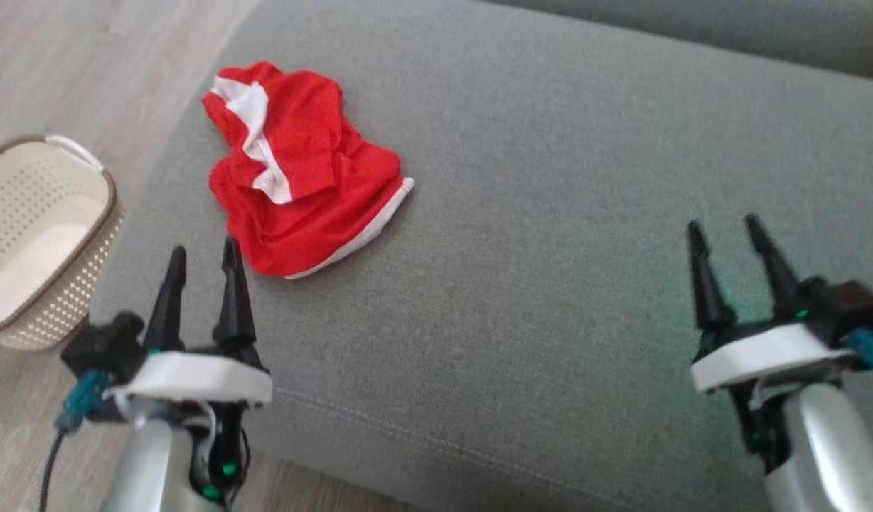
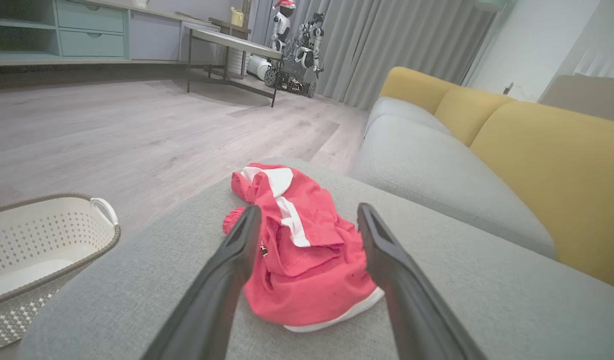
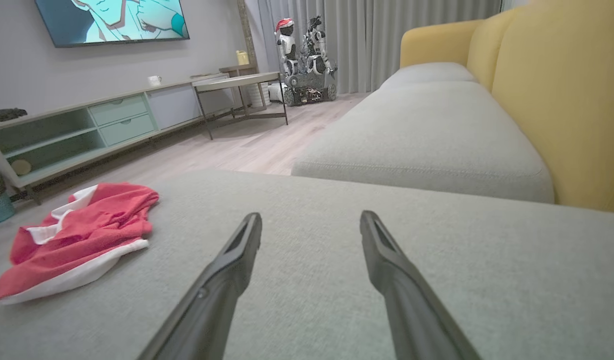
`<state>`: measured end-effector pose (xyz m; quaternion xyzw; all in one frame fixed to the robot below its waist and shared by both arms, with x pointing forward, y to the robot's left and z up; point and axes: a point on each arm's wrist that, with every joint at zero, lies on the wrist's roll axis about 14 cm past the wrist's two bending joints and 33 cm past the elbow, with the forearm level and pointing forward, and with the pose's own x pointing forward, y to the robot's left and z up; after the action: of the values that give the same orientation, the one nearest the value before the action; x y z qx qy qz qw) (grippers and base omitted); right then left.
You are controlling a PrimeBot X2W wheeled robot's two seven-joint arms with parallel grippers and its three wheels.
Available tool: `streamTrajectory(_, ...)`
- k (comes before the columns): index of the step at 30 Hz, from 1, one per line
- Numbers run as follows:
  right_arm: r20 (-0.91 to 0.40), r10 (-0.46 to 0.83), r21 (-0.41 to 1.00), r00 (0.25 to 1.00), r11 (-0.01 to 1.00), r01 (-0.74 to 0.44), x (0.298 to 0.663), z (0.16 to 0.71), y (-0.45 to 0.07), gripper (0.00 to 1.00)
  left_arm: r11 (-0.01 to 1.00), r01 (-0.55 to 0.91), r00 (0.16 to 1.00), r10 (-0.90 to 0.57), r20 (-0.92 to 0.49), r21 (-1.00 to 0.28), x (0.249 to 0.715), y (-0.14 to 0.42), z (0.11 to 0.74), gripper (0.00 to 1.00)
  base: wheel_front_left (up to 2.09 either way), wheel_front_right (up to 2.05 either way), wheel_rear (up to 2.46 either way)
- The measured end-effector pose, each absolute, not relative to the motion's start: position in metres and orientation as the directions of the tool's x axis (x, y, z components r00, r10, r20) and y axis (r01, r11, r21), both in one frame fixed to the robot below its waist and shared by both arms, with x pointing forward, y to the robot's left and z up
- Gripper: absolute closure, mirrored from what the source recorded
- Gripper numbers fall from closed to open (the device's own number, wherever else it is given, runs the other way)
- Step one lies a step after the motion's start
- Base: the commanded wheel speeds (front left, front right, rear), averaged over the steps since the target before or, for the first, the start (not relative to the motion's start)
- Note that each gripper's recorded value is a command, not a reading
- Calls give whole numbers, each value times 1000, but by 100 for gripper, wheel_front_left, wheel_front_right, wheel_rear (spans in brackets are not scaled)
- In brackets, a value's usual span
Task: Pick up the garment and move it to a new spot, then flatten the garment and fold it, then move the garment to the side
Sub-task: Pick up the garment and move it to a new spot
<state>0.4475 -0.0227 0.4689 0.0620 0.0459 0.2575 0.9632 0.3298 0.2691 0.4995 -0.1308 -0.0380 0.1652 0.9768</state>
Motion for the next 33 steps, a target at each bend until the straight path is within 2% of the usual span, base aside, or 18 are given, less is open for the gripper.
streamTrajectory(5,-44,439,119,898,894,-431,475,473,-46,0,929,-298,954,300,-26,-222,362,274,482,0,0,0,0)
streamTrajectory(9,-55,403,101,914,913,-396,491,469,-63,0,939,-295,953,274,-131,-179,390,282,460,0,0,0,0)
streamTrajectory(15,-65,382,89,922,922,-376,506,463,-74,0,940,-320,934,292,-208,-119,426,302,447,0,0,0,0)
streamTrajectory(21,-101,377,83,921,925,-370,511,448,-80,0,943,-321,901,276,-335,-86,453,308,415,0,0,0,0)
streamTrajectory(30,-114,358,80,927,933,-351,510,443,-89,0,949,-300,891,243,-383,-94,473,303,399,0,0,0,0)
streamTrajectory(31,-115,356,80,927,934,-349,510,443,-90,0,949,-300,889,240,-390,-100,473,302,397,20,0,0,0)
streamTrajectory(32,-116,355,80,928,934,-348,510,443,-91,0,949,-299,887,237,-396,-102,473,301,395,51,0,0,0)
streamTrajectory(33,-117,354,81,928,935,-346,510,443,-91,0,948,-299,884,235,-405,-104,473,301,393,60,0,0,0)
